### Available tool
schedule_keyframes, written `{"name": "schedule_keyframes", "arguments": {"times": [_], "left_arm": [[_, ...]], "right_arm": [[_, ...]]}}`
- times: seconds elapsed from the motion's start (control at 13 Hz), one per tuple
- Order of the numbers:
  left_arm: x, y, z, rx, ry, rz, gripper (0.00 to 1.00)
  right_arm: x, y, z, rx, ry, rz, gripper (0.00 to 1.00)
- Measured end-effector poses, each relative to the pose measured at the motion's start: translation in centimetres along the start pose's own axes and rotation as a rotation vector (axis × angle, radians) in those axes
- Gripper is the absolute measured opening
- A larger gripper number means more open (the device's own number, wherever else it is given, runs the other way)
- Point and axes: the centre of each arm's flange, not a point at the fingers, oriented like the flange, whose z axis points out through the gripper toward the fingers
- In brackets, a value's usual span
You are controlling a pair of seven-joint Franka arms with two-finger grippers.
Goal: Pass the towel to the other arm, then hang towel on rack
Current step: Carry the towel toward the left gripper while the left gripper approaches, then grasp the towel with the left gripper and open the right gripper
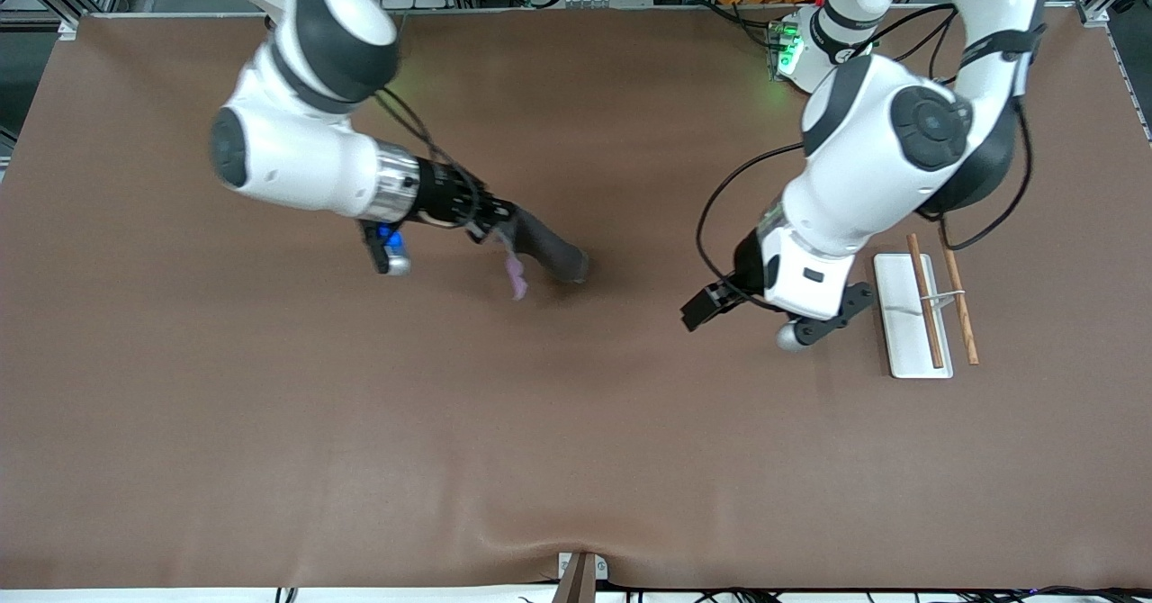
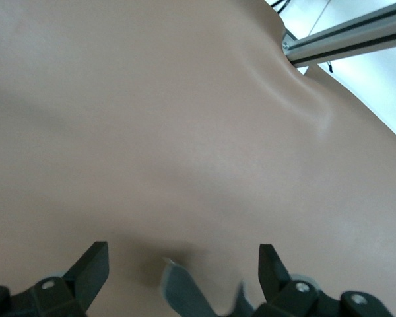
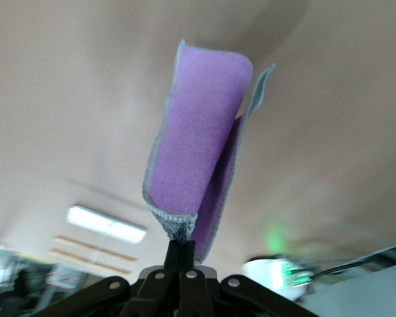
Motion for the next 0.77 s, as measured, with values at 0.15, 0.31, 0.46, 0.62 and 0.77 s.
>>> {"name": "schedule_keyframes", "arguments": {"times": [0.15, 0.31, 0.46, 0.62, 0.77], "left_arm": [[-1.8, 1.1, 1.2, -0.013, -0.038, -0.061, 1.00], [-3.6, 2.0, 1.7, -0.007, -0.053, -0.168, 1.00], [-4.7, 1.8, 2.2, 0.053, -0.083, -0.250, 1.00], [-5.1, 1.2, 2.3, 0.113, -0.106, -0.306, 1.00], [-5.7, 1.2, 2.1, 0.141, -0.112, -0.378, 1.00]], "right_arm": [[-1.7, -0.9, 1.7, 0.119, -0.062, 0.073, 0.01], [-2.5, -1.5, 2.1, 0.235, -0.114, 0.139, 0.01], [-3.5, -1.8, 2.7, 0.329, -0.147, 0.192, 0.01], [-4.6, -1.9, 3.7, 0.369, -0.171, 0.225, 0.01], [-5.4, -2.2, 3.8, 0.391, -0.201, 0.253, 0.01]]}}
